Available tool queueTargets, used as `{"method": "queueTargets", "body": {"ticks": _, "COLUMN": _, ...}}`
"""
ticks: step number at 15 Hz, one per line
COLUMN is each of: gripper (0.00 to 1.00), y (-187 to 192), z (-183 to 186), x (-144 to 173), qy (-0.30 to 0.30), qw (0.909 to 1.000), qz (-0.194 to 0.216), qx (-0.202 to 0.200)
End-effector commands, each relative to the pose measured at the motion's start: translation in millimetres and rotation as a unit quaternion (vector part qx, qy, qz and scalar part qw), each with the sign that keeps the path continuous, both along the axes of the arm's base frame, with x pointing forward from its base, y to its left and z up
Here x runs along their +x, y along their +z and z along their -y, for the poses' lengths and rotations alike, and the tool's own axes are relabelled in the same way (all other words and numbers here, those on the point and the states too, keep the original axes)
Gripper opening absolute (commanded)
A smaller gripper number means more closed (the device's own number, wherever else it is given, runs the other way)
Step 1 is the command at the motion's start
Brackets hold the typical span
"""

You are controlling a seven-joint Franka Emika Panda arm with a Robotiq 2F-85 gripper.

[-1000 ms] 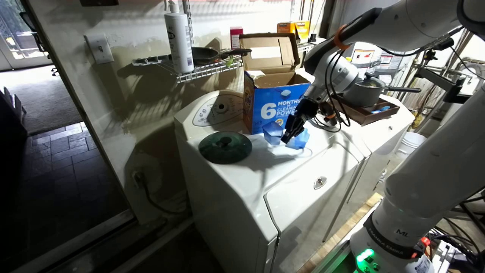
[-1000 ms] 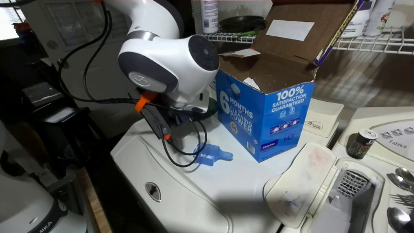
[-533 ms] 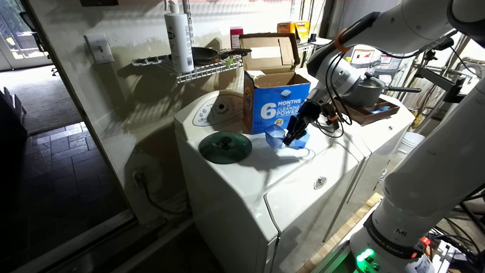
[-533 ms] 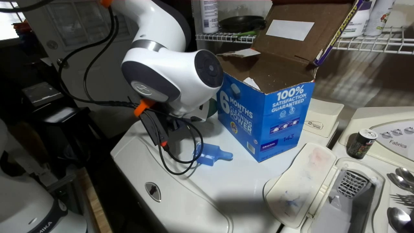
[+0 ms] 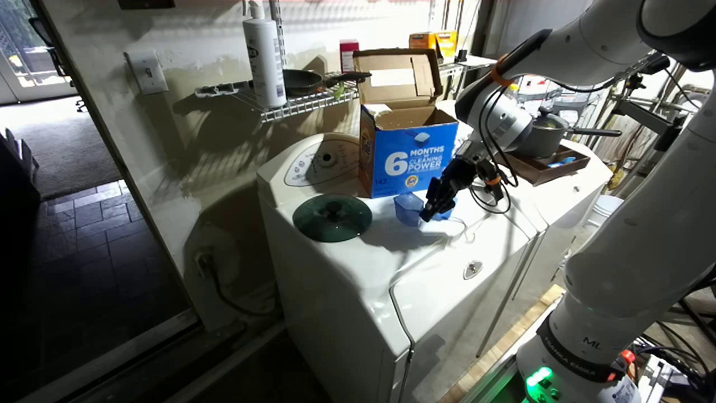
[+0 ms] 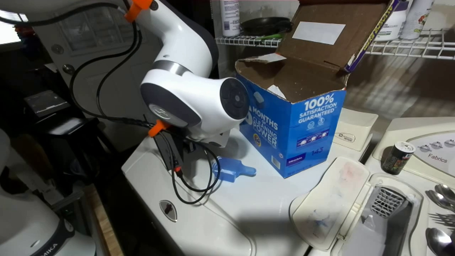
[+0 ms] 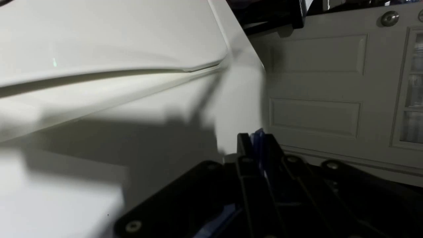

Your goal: Pour the washing powder from the purple scoop into the blue scoop

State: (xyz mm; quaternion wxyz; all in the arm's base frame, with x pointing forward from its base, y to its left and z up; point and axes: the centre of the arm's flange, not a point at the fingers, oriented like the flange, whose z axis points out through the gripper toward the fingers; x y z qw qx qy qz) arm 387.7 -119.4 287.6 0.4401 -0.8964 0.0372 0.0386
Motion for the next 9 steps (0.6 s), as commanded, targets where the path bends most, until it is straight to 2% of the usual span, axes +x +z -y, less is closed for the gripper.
{"method": "queueTargets", "body": {"ticks": 1, "gripper": 0.03, "y": -11.1, "z": 1.4, "x": 1.5, "qy": -0.009, "qw": 0.9997, "qz": -0.009, "qx": 0.021}}
{"method": "queueTargets", "body": {"ticks": 9, "gripper": 0.03, "y": -22.2, "z": 3.4, "x": 2.5, "qy": -0.009, "qw": 0.9996, "qz": -0.022, "qx": 0.015}}
